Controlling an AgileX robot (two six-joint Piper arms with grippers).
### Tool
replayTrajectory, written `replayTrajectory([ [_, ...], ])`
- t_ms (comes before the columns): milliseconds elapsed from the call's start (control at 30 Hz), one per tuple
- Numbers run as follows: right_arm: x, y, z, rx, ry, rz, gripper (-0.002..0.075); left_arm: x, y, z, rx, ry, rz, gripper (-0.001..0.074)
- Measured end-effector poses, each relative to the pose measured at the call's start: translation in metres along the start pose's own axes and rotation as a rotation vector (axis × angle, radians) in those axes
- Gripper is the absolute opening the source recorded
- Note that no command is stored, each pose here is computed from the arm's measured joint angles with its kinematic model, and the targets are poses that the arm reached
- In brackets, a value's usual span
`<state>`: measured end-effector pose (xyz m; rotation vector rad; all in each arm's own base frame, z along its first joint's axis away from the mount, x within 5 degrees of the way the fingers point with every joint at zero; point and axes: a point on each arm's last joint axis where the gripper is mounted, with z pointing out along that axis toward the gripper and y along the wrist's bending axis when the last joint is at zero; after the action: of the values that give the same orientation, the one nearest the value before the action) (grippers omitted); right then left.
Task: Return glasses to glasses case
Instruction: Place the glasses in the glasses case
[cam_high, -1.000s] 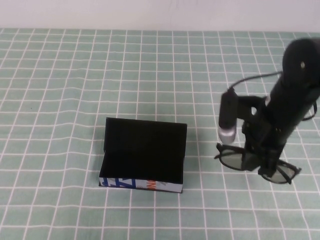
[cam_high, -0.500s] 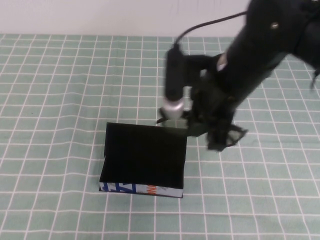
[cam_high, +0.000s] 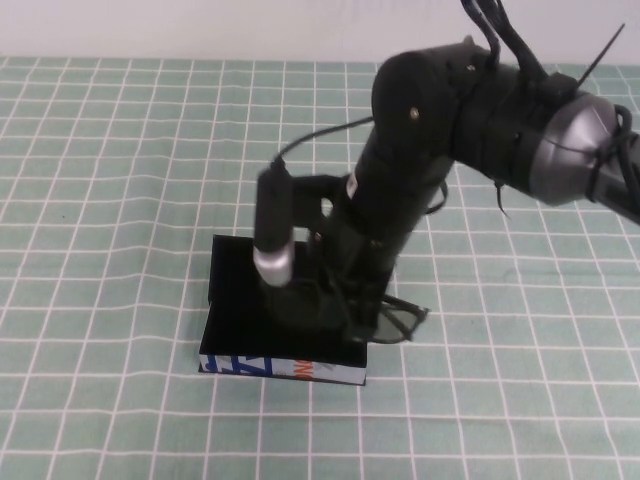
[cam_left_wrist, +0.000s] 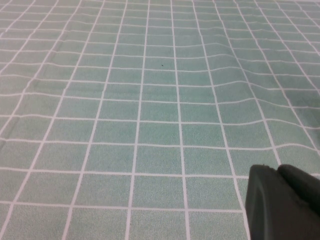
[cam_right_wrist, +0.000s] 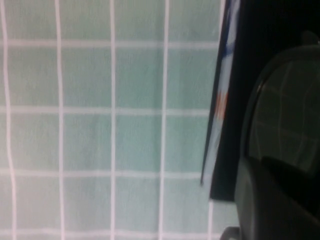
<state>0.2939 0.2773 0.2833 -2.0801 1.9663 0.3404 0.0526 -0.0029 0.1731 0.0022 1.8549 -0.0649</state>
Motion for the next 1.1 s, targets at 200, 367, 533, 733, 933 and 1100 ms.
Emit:
replayTrajectory([
  [200,-0.020,-0.008,-0.010,0.006,-0.116,-0.002,0.0062,0.000,0.000,0.000,0.000,0.000,0.000,-0.0004],
  [367,-0.026,-0.018,0.002,-0.010,-0.128,0.004,0.0062,0.000,0.000,0.000,0.000,0.000,0.000,-0.0004],
  [533,-0.022,-0.024,0.026,-0.048,-0.094,0.018,0.0062,0.000,0.000,0.000,0.000,0.000,0.000,-0.0004],
  [733,-0.020,-0.027,0.040,-0.069,-0.074,0.022,0.0062,0.000,0.000,0.000,0.000,0.000,0.000,-0.0004],
  [933,-0.020,-0.027,0.043,-0.073,-0.071,0.023,0.0062,0.000,0.000,0.000,0.000,0.000,0.000,-0.0004],
  [1100,-0.020,-0.027,0.044,-0.073,-0.071,0.019,0.0062,0.000,0.000,0.000,0.000,0.000,0.000,-0.0004],
])
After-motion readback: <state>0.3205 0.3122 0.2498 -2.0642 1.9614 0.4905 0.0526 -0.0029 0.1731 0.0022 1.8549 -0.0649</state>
